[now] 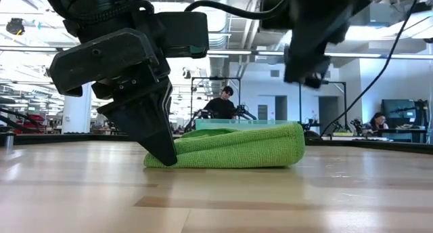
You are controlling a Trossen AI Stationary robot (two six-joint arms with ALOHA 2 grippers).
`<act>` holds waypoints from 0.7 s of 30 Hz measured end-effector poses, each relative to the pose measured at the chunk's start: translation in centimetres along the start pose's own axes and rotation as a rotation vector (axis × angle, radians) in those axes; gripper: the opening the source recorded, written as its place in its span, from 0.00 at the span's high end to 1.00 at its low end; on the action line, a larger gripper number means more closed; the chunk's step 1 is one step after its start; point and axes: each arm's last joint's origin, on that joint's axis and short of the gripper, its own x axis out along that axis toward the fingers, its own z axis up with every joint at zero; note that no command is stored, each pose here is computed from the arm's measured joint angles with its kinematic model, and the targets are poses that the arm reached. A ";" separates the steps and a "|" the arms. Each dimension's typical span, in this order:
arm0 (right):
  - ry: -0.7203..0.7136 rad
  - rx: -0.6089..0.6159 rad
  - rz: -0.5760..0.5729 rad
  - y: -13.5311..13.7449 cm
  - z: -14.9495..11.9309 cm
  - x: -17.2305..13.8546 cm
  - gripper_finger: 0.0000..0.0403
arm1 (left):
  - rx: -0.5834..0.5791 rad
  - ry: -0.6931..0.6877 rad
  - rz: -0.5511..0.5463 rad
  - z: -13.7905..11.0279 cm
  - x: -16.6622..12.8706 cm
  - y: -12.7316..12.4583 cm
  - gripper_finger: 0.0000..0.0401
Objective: Roll microfiber towels into tight, uniform cylinder then place into a basket
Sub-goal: Roll the green microfiber towel
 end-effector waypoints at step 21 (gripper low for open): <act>-0.068 -0.138 -0.115 1.4 -2.1 6.3 0.76 | -0.002 -0.005 -0.003 0.0 0.0 0.0 0.84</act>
